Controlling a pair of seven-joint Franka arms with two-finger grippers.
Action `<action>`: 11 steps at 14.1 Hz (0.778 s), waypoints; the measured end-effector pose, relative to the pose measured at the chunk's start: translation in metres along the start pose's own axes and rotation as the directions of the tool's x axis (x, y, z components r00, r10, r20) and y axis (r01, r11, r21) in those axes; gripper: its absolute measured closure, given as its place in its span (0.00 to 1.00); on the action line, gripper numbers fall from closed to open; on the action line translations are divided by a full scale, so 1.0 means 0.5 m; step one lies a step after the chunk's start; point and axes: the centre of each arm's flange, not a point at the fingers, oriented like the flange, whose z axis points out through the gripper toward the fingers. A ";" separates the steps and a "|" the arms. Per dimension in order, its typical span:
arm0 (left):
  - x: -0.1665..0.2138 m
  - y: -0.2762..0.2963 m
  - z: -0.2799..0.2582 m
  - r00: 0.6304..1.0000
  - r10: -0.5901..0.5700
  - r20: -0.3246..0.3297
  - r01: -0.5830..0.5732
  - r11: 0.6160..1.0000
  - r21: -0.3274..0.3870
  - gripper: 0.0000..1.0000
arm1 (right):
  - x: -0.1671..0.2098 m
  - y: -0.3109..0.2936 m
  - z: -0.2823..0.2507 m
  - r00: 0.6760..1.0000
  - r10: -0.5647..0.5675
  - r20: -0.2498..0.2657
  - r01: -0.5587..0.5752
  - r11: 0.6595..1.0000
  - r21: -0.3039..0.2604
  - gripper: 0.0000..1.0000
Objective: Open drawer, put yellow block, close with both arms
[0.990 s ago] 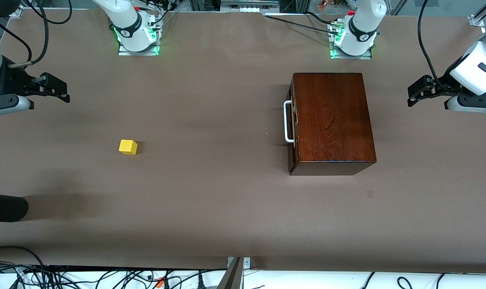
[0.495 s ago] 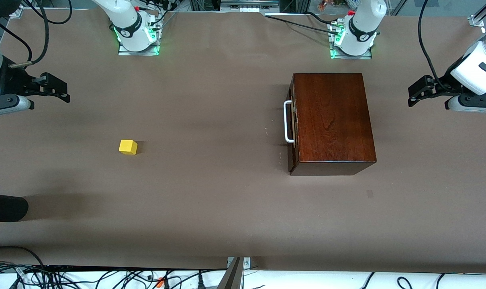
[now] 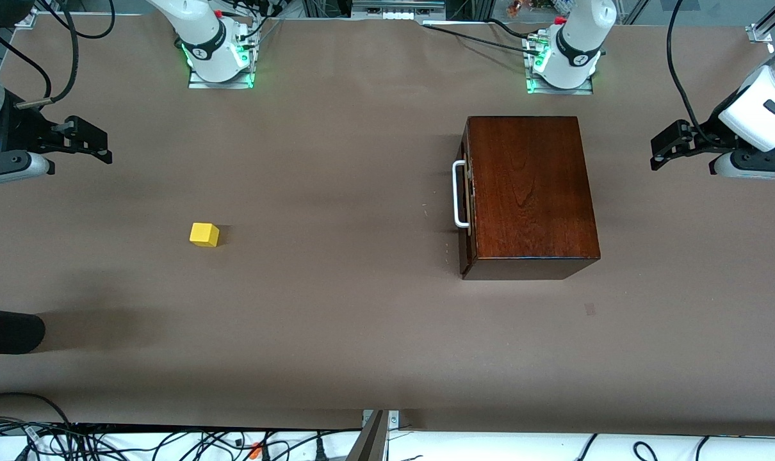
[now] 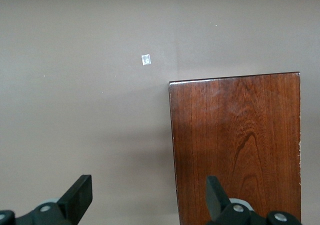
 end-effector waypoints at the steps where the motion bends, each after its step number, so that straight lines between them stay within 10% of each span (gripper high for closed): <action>1: 0.000 0.001 0.000 1.000 0.001 0.000 -0.001 1.000 0.000 0.00 | 0.000 0.000 0.000 1.000 0.000 0.000 0.000 1.000 0.000 0.00; 11: 0.002 0.081 0.003 0.999 0.034 -0.013 -0.034 0.999 -0.004 0.00 | 0.001 0.000 -0.001 1.000 0.000 -0.004 0.000 1.000 -0.001 0.00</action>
